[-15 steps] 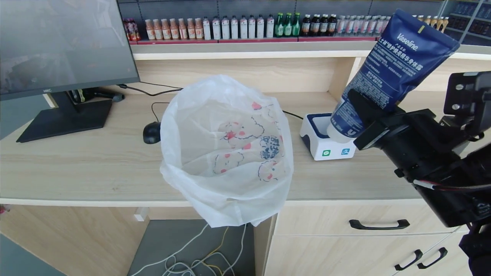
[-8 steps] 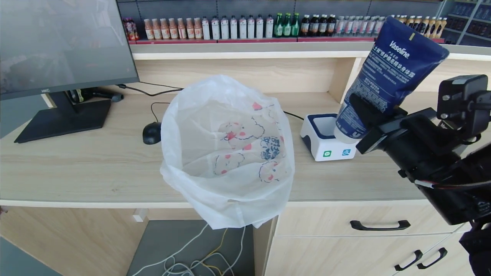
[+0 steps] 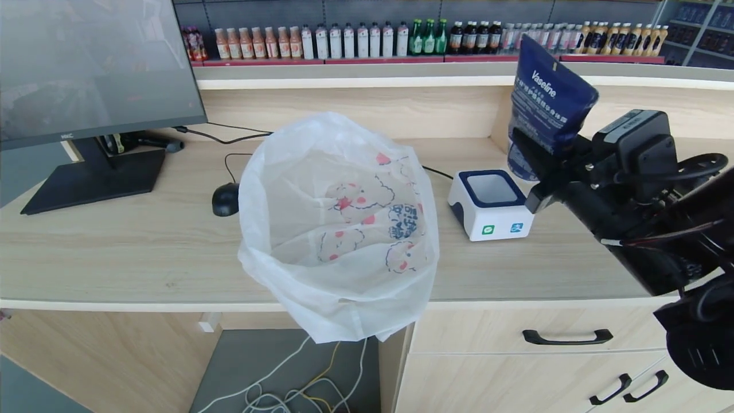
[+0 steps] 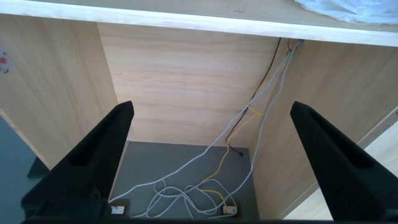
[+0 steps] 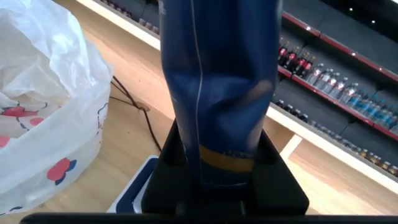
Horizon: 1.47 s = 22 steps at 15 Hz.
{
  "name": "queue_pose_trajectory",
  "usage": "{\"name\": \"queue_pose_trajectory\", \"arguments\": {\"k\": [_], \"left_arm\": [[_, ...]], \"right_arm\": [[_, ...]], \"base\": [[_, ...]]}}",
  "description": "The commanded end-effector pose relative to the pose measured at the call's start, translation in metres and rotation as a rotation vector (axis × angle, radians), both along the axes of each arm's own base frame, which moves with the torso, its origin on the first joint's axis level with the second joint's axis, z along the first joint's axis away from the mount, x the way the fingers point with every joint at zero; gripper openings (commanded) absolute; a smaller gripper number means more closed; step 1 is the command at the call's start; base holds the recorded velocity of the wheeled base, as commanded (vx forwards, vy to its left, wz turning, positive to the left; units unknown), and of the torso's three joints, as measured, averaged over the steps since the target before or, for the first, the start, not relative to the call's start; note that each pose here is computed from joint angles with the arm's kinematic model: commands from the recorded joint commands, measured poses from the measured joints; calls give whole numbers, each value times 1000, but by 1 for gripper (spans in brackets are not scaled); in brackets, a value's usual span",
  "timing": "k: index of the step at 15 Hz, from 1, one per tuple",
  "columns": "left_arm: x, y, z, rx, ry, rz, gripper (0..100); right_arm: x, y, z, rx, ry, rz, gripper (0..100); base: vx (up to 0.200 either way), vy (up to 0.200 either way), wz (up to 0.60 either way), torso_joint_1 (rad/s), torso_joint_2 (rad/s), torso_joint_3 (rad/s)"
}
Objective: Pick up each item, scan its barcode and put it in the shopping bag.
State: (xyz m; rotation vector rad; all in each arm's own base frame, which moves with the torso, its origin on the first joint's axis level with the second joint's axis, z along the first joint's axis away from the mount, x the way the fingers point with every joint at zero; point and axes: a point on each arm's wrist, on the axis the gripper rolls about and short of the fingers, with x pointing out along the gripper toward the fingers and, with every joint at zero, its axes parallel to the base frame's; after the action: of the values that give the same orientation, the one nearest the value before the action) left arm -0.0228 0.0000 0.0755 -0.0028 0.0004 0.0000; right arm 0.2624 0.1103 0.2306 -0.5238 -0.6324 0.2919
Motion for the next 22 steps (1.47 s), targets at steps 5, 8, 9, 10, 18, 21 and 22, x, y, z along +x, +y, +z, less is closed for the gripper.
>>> {"name": "queue_pose_trajectory", "arguments": {"k": [5, 8, 9, 10, 18, 21, 22], "left_arm": [[0, 0, 0, 0, 0, 0, 100], [0, 0, 0, 0, 0, 0, 100], [0, 0, 0, 0, 0, 0, 100], [0, 0, 0, 0, 0, 0, 100], [0, 0, 0, 0, 0, 0, 100], [0, 0, 0, 0, 0, -2, 100], [0, 0, 0, 0, 0, 0, 100]], "right_arm": [[21, 4, -4, -203, -114, 58, 0], [33, 5, -13, -281, -138, 120, 0], [39, 7, -14, -296, -150, 143, 0], [44, 10, -14, -312, -173, 177, 0], [66, 4, -30, -439, -223, 356, 0], [66, 5, -32, -466, -236, 400, 0], [65, 5, -34, -468, -231, 406, 0]], "base": [[0, 0, 0, 0, 0, 0], [0, 0, 0, 0, 0, 0], [0, 0, 0, 0, 0, 0], [0, 0, 0, 0, 0, 0], [0, 0, 0, 0, 0, 0], [0, 0, 0, 0, 0, 0], [0, 0, 0, 0, 0, 0]]}}
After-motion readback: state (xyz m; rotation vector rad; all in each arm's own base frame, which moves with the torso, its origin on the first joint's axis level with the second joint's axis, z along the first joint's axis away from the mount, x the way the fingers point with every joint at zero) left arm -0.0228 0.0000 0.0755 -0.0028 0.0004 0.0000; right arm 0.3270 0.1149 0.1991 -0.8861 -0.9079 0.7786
